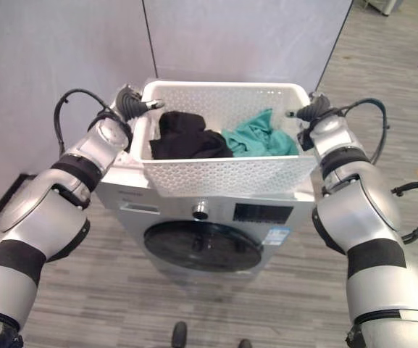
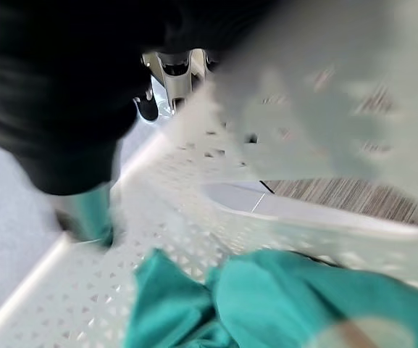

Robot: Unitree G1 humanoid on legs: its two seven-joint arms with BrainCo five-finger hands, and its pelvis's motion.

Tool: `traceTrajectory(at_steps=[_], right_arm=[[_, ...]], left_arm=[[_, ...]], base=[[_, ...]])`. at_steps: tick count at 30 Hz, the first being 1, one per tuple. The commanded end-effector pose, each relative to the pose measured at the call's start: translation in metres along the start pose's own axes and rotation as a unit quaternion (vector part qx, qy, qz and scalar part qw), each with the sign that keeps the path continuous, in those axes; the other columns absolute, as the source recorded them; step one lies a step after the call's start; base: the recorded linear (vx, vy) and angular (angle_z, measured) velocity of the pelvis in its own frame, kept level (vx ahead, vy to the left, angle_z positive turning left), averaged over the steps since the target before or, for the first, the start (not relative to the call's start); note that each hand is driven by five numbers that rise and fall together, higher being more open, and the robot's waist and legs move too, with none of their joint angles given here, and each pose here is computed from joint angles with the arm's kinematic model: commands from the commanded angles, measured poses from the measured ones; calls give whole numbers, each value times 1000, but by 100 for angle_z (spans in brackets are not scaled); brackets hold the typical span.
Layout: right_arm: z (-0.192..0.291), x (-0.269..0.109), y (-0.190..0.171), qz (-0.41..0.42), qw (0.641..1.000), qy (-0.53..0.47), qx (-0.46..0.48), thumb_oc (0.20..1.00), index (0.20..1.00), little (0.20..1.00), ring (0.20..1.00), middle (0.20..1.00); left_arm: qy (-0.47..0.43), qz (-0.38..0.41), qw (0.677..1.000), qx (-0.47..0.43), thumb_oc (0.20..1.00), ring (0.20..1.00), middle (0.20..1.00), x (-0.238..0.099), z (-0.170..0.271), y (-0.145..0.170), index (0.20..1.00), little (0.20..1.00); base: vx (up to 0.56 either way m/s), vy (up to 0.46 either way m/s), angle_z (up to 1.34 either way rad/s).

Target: Grab the laundry basket,head to the washer,open it,put in the laundry and shut it.

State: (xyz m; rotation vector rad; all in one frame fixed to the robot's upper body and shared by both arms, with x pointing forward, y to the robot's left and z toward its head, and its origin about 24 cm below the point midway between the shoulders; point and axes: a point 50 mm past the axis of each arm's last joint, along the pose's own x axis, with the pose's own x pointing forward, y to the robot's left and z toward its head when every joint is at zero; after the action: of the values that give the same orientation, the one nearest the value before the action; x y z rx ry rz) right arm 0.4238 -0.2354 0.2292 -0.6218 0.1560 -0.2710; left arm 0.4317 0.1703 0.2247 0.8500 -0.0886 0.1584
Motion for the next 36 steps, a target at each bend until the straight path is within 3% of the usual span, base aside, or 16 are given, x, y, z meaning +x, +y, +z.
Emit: traceTrajectory(at_steps=[1,23,32,35,36], right_arm=[[47,-5,-21,-30,996,-69,43,1000,1000,1000,1000,1000],[24,-4,-51,-77,985,-102,120,1000,1000,1000,1000,1000],[-34,-22,-131,-165,965,-115,169,1000,1000,1000,1000,1000],[-64,-38,-151,-196,960,-124,157,1000,1000,1000,1000,1000],[-93,-51,-159,-215,960,-114,141,1000,1000,1000,1000,1000]], left_arm=[[-107,89,990,-28,1000,1000,1000,6,79,51,1000,1000],[-71,206,972,-86,1000,1000,1000,2,22,109,1000,1000],[-40,264,961,-68,1000,1000,1000,-31,-65,152,1000,1000],[-21,297,953,-59,1000,1000,1000,-59,-106,167,1000,1000],[-8,311,949,-57,1000,1000,1000,-82,-133,170,1000,1000]], base=[[0,0,0],[0,0,0],[0,0,0],[6,-6,-1],[18,-17,-4]])
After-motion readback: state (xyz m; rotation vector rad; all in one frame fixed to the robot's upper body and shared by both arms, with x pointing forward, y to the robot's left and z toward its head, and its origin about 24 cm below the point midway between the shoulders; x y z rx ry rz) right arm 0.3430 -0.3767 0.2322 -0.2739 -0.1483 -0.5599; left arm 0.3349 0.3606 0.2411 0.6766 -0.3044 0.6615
